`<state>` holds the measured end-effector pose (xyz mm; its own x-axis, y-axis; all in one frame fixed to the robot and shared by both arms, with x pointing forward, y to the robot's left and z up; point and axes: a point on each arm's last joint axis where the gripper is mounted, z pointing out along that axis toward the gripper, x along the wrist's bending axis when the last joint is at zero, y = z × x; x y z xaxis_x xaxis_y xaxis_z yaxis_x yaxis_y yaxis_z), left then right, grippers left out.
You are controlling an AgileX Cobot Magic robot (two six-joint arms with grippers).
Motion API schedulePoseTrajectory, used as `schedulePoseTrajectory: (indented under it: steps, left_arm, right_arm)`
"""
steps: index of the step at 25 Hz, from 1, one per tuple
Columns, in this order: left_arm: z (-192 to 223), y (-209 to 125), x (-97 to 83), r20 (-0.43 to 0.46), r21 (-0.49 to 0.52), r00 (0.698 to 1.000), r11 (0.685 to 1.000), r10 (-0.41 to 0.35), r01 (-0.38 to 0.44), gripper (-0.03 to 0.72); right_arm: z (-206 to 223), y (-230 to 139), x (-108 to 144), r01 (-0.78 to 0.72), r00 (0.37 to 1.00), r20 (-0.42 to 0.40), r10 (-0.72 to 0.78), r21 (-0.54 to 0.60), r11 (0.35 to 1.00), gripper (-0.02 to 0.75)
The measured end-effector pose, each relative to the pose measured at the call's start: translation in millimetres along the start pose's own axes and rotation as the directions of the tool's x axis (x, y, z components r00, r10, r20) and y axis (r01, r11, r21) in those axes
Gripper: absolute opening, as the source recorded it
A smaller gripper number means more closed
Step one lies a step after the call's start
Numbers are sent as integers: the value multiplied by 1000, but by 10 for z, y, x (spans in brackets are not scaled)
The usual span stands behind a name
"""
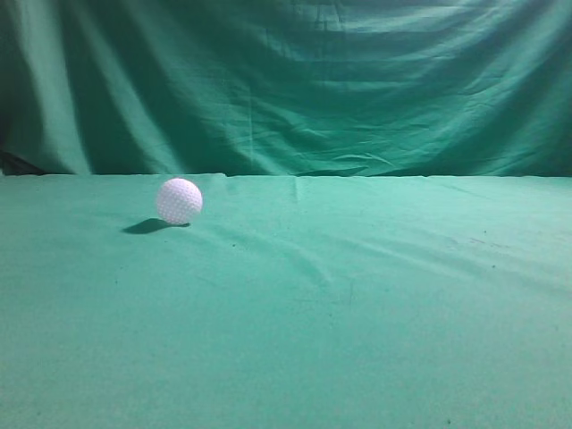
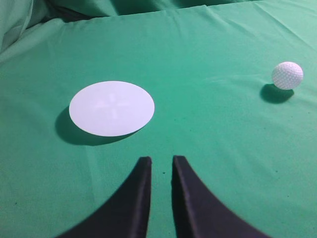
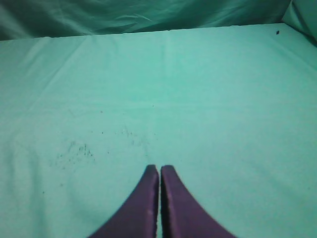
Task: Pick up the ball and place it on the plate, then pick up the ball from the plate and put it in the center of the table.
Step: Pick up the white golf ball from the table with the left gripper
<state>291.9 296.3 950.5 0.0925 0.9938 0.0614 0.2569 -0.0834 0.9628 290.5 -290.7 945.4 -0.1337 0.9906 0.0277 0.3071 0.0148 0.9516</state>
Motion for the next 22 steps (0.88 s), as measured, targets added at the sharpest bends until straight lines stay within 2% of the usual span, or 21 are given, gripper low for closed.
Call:
schedulePoseTrajectory:
  steps: [22]
  left_arm:
    - [0, 0, -1, 1, 0, 1000, 1000, -3, 3, 69]
  right_arm:
    - [0, 0, 0, 0, 1000, 0, 0, 0, 1000, 0]
